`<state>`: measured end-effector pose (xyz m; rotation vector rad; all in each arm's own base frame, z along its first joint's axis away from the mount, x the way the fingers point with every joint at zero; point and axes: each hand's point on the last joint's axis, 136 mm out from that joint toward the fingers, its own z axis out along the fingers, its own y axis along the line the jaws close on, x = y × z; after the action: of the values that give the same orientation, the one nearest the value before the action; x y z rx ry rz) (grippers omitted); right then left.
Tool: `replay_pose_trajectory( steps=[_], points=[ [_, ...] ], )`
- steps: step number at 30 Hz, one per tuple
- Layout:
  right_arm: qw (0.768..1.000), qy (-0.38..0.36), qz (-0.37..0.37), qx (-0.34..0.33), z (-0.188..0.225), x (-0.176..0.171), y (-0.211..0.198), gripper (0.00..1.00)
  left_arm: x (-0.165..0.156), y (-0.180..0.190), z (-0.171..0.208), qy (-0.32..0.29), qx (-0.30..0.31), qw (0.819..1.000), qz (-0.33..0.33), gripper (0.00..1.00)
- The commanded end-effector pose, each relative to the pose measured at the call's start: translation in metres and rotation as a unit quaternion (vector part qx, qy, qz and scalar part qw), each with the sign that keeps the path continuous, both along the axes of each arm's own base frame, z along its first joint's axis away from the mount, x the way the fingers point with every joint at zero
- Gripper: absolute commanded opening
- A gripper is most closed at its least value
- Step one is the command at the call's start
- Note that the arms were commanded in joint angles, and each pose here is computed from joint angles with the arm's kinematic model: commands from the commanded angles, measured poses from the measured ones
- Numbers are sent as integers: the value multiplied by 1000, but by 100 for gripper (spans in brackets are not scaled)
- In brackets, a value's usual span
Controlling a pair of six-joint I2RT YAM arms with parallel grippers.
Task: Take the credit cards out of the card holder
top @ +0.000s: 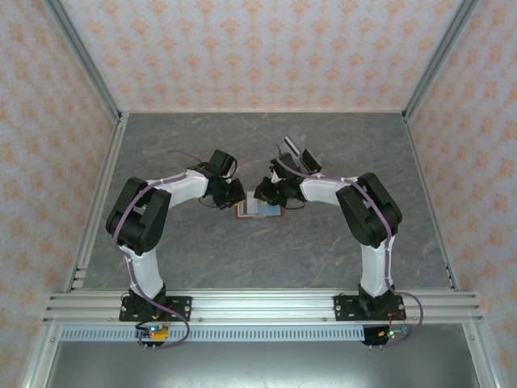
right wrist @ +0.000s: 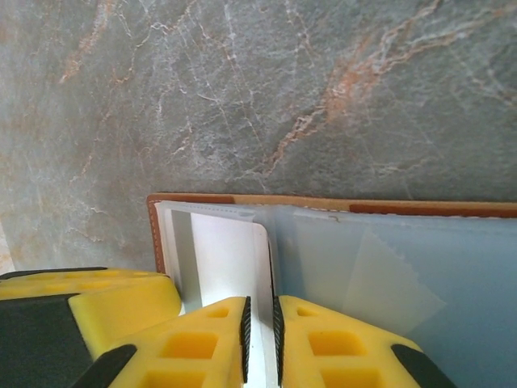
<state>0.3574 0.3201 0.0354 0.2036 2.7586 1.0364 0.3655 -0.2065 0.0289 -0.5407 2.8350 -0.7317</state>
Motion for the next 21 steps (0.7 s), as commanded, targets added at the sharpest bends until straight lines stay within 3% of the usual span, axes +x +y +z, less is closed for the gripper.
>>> replay_pose_trajectory(
  steps=[1,10,21],
  points=[
    [999,5,-1,-33,-12,-2,-8,18,-13,4,-17,27,13,1000,1,12],
    [1000,20,15,-14,-18,-5,2,17,-14,2,-20,31,12,999,-1,11],
    [1000,-5,16,26,2,-4,8,3,-15,3,-19,30,13,999,-4,10]
  ],
)
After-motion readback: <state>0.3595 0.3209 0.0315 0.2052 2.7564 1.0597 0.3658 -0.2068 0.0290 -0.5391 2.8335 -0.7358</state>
